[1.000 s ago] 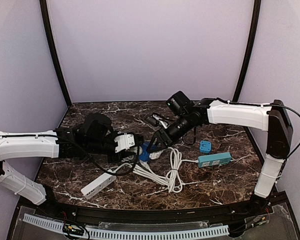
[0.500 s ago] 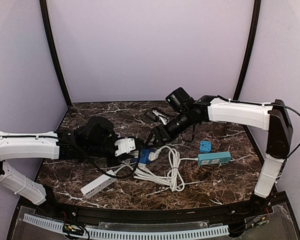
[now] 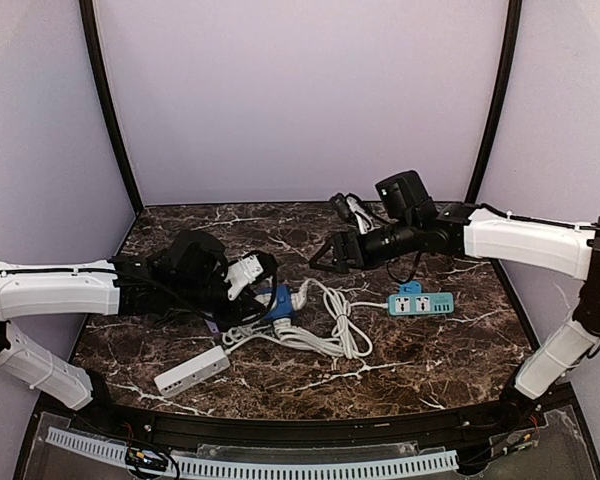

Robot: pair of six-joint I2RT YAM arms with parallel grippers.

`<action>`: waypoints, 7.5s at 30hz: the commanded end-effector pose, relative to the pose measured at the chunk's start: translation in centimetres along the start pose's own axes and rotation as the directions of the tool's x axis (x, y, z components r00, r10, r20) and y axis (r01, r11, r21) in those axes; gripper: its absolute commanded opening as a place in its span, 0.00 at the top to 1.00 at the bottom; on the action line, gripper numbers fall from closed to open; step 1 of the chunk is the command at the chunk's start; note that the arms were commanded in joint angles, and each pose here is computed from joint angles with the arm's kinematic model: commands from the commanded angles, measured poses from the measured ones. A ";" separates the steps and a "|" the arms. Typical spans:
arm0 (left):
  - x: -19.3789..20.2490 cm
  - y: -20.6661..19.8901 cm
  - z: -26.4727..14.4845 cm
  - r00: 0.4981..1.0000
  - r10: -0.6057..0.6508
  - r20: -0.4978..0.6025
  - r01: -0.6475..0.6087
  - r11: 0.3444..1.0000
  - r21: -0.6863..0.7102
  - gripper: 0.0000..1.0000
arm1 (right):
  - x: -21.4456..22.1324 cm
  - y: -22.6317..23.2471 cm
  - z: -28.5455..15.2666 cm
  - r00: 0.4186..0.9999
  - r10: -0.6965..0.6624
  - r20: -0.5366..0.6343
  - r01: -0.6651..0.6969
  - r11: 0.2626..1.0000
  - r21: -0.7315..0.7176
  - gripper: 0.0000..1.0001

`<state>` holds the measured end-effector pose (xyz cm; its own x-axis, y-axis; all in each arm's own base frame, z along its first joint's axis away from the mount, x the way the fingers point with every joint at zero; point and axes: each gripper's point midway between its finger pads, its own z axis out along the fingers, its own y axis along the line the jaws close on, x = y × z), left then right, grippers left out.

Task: Pull the plug off the socket

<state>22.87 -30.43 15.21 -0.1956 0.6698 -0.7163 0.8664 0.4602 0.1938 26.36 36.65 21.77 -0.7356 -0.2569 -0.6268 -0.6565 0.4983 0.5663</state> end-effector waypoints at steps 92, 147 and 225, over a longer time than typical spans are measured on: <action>-4.1 4.3 1.1 0.849 -0.523 -0.076 0.517 0.793 0.321 0.02 | 1.5 -1.3 6.4 0.931 -0.362 0.050 0.308 0.851 0.426 0.95; -4.8 3.6 1.1 0.882 -0.471 -0.035 0.445 0.805 0.393 0.99 | 7.6 -4.2 10.1 0.921 -0.330 -0.208 0.384 0.861 0.333 0.37; -3.1 5.6 1.4 0.844 -0.522 -0.121 0.516 0.730 0.448 0.99 | 7.1 -1.6 9.0 0.880 -0.423 -0.216 0.469 0.842 0.267 1.00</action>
<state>29.23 -30.20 15.41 -0.6743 0.4113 -0.6133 0.7338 0.4664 -0.4940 24.14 42.03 11.37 -0.4634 -0.5793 -0.6706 -0.8303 0.5482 0.1003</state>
